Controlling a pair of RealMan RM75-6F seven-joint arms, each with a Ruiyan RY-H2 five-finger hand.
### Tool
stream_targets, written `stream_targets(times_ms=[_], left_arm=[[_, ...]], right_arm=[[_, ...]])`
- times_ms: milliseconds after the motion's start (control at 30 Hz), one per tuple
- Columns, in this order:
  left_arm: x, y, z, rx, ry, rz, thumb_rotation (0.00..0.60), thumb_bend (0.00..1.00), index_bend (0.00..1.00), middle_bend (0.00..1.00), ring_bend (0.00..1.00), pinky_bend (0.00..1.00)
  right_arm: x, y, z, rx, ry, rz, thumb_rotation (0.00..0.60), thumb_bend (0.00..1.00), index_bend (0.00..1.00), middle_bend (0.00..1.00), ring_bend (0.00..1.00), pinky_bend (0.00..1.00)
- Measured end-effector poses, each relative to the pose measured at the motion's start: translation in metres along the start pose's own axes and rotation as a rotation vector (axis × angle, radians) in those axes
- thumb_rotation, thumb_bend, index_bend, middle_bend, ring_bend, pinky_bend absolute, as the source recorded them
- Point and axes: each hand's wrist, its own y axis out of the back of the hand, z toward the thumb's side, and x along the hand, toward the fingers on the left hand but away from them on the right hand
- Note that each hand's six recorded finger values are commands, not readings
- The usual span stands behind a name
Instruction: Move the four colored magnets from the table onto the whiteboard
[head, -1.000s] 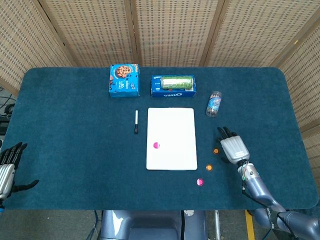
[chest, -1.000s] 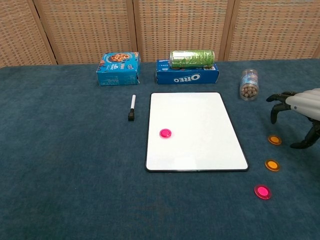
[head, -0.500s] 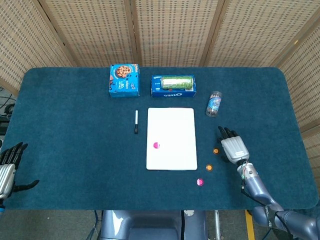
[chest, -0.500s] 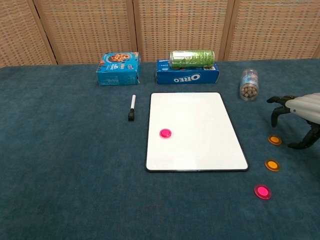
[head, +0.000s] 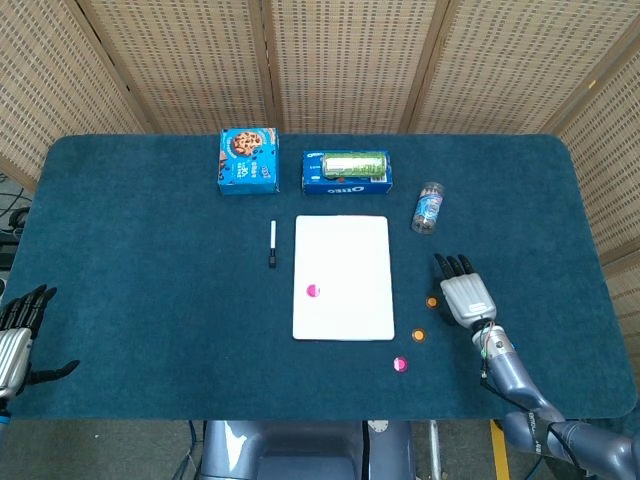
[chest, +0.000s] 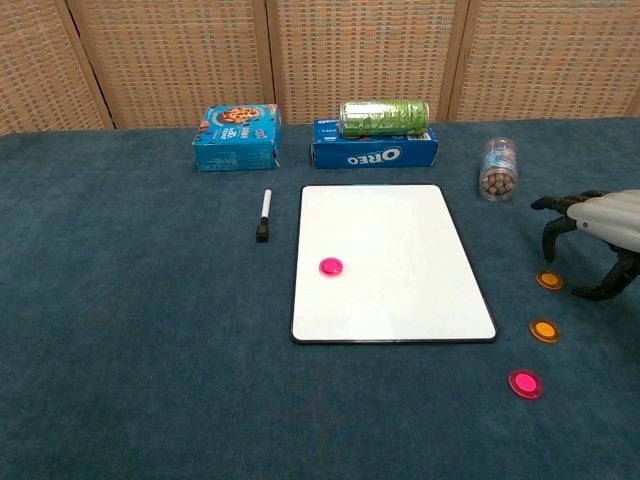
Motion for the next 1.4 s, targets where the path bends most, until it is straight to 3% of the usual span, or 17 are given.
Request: stream_targets(times_ms=[1400], left_arm=[[0.0001, -0.0008, 0.0, -0.001, 0.001, -0.003, 0.6, 0.0, 0.0, 0.0, 0.0, 0.0]], right_arm=[[-0.0074, -0.0067, 0.0075, 0.0, 0.01, 0.01, 0.6, 0.35, 0.4, 0.0, 0.0, 0.01]])
